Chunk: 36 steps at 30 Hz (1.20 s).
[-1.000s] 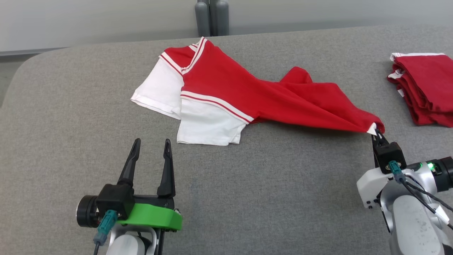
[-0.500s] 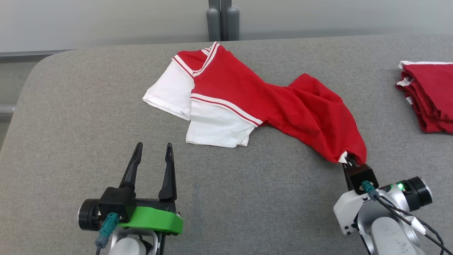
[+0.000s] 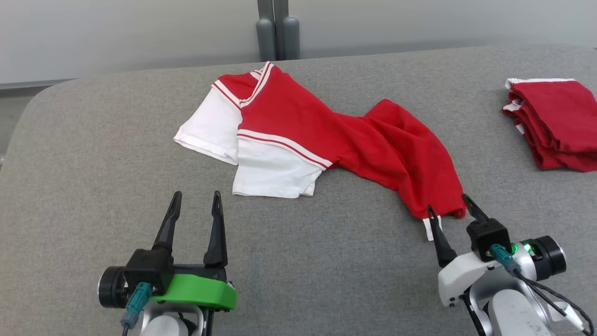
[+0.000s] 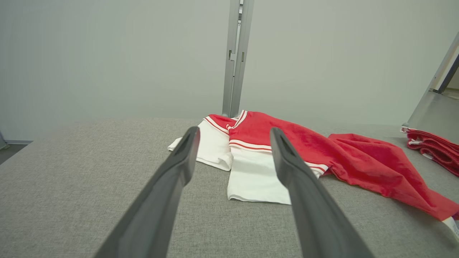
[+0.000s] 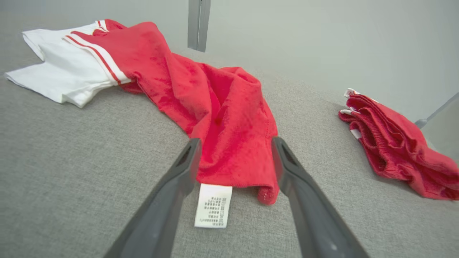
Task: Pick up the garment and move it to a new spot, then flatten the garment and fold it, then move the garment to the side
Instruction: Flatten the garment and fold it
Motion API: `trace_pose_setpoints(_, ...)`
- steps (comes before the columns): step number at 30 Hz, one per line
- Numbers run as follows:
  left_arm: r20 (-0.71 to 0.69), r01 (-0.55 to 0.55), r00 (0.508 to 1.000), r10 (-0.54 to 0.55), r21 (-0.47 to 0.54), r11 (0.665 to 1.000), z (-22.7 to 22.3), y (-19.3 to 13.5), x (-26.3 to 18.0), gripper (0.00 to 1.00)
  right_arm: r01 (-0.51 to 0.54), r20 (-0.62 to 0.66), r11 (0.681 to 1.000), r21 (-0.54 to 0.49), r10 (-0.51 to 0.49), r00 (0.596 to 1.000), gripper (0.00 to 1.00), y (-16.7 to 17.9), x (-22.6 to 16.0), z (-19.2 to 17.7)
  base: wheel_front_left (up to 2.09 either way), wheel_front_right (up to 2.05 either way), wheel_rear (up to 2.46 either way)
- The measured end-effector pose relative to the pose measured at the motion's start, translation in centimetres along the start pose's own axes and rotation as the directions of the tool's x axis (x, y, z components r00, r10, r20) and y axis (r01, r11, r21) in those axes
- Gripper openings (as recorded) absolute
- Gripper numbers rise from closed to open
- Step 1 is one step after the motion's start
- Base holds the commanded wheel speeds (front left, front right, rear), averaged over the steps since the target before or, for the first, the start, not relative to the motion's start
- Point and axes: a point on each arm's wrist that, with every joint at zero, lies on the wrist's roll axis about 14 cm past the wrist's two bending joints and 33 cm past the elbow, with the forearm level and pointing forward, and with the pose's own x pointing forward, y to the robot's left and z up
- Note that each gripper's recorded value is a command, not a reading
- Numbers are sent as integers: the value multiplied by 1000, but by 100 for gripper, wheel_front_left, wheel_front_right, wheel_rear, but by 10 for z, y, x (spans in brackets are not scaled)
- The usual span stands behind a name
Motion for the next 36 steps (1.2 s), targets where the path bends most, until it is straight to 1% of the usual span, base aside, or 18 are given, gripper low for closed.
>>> trace_pose_setpoints(3, 2, 9, 1000, -9, -2, 1000, 1, -3, 1, 100, 42, 73, 998, 57, -46, 996, 100, -13, -4, 17, 0, 0, 0)
trace_pose_setpoints(7, 12, 23, 1000, -23, -2, 1000, 4, -7, 1, 100, 98, 158, 988, 123, -117, 981, 100, -34, -12, 35, 0, 0, 0)
trace_pose_setpoints(11, 14, 21, 1000, -21, -1, 1000, 5, -7, -3, 100, 129, 205, 978, 164, -161, 965, 100, -46, -19, 45, 0, 0, 0)
trace_pose_setpoints(14, 12, 7, 1000, -7, -3, 1000, 5, -3, -8, 100, 148, 216, 970, 193, -189, 958, 100, -53, -24, 45, 0, 0, 0)
trace_pose_setpoints(19, -8, -28, 1000, 28, -14, 1000, 0, 7, -20, 100, 151, 225, 966, 212, -199, 954, 100, -53, -28, 45, 0, 0, 0)
trace_pose_setpoints(23, -20, -49, 999, 48, -22, 999, -3, 12, -28, 100, 128, 221, 963, 236, -182, 958, 100, -45, -30, 41, 0, 0, 0)
trace_pose_setpoints(26, -19, -55, 998, 55, -27, 998, -3, 13, -30, 100, 122, 215, 961, 248, -177, 960, 100, -42, -31, 38, 0, 0, 0)
trace_pose_setpoints(36, -18, -55, 998, 54, -28, 998, -2, 11, -32, 100, 116, 242, 960, 255, -180, 954, 100, -43, -31, 46, 0, 0, 0)
